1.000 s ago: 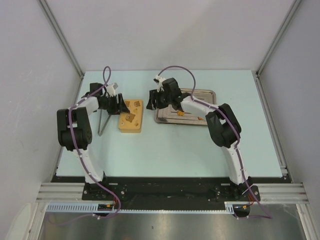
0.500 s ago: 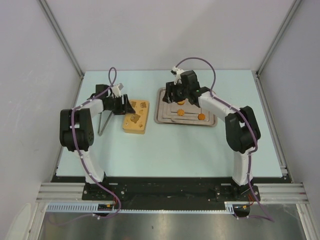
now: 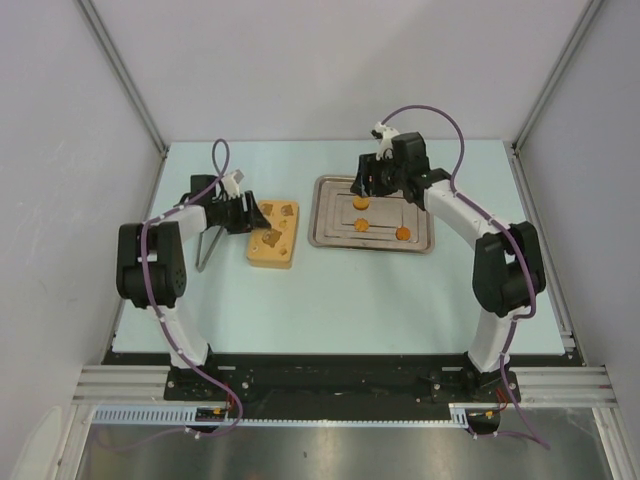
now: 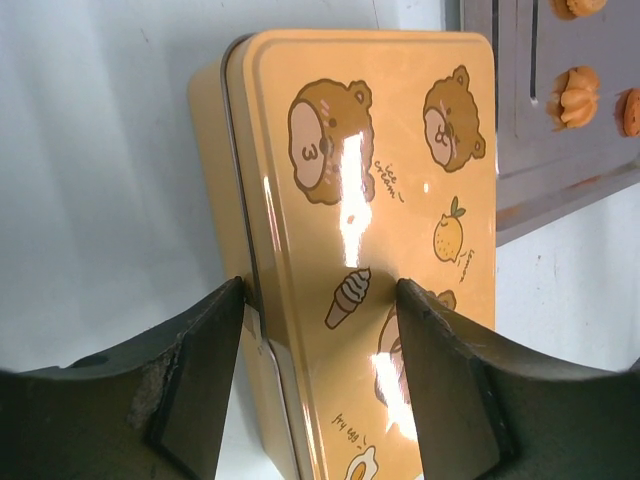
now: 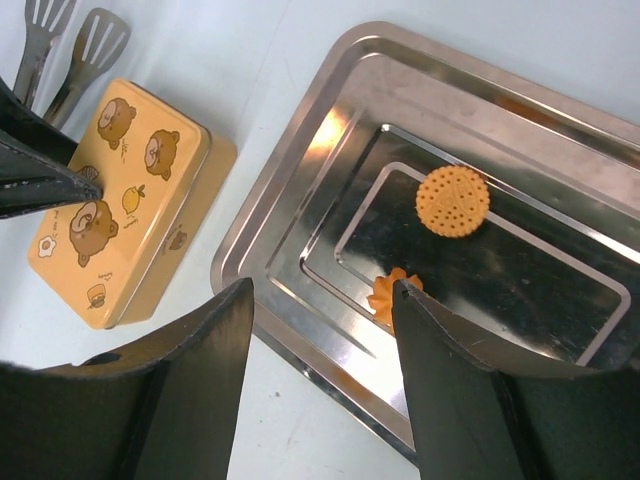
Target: Pack the cookies
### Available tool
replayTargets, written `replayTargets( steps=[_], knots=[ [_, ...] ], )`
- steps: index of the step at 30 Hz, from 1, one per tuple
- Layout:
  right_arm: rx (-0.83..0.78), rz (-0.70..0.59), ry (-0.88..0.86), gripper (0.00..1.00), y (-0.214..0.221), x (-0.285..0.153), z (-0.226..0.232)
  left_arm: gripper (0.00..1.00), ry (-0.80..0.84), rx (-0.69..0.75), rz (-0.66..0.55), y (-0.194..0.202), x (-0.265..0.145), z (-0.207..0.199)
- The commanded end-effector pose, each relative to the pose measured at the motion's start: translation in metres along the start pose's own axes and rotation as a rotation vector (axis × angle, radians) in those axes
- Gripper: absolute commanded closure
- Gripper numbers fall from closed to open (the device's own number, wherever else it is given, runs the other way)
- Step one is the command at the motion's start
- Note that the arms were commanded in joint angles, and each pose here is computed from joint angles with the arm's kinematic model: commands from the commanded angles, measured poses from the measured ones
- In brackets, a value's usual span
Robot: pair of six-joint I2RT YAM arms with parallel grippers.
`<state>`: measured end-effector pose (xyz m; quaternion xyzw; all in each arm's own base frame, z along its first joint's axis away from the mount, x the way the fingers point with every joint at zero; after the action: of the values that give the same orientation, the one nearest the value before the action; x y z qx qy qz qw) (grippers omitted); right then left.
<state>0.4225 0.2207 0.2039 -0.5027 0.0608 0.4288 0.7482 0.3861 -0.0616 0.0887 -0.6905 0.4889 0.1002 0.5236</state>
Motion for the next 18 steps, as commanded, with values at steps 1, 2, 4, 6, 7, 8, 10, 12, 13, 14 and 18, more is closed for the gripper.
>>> replayTargets(
  steps=[1,2,4,6,7,8,10,12,13,14,18],
  knots=[
    [-0.023,-0.026,-0.019,0.38,-0.009,-0.018,0.004,0.35,-0.02,-0.072,0.074,0.025,-0.002,-0.01],
    [-0.021,-0.028,-0.015,0.38,-0.01,-0.019,0.001,0.35,-0.017,-0.08,0.074,0.027,-0.003,-0.011],
    [-0.025,-0.033,-0.017,0.38,-0.011,-0.022,0.0,0.35,-0.013,-0.089,0.066,0.027,-0.004,-0.013],
    [-0.03,-0.035,-0.014,0.38,-0.012,-0.025,-0.003,0.35,-0.012,-0.086,0.055,0.024,-0.005,-0.014],
    [-0.033,-0.033,-0.017,0.38,-0.012,-0.025,-0.003,0.35,-0.012,-0.082,0.047,0.022,-0.006,-0.014],
    [-0.042,-0.034,-0.016,0.37,-0.012,-0.027,-0.003,0.35,-0.013,-0.08,0.044,0.021,-0.006,-0.014],
    [-0.054,-0.037,-0.013,0.37,-0.014,-0.03,-0.005,0.35,-0.01,-0.064,0.035,0.016,-0.008,-0.015],
    [-0.068,-0.044,-0.008,0.37,-0.016,-0.035,-0.007,0.34,-0.01,-0.049,0.022,0.01,-0.011,-0.017],
    [-0.076,-0.054,-0.01,0.37,-0.019,-0.038,-0.005,0.33,-0.016,-0.036,0.016,0.008,-0.012,-0.016],
    [-0.083,-0.058,-0.01,0.36,-0.021,-0.041,-0.004,0.33,-0.018,-0.023,0.004,0.004,-0.016,-0.018],
    [-0.121,-0.108,0.03,0.34,-0.032,-0.057,-0.004,0.31,-0.052,0.03,-0.036,-0.011,-0.029,-0.022]
  ],
)
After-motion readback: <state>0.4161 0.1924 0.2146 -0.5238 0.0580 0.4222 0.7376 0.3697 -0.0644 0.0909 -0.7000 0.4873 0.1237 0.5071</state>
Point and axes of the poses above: each gripper's point midway between its finger pads, its own x axis out along the fingers, its own z axis along the line the jaws close on, y = z × x, the point moved 6 cm from there along -x, back along the fingers, and after that the axes turned 12 degrees about x, right-handed, at the moved point
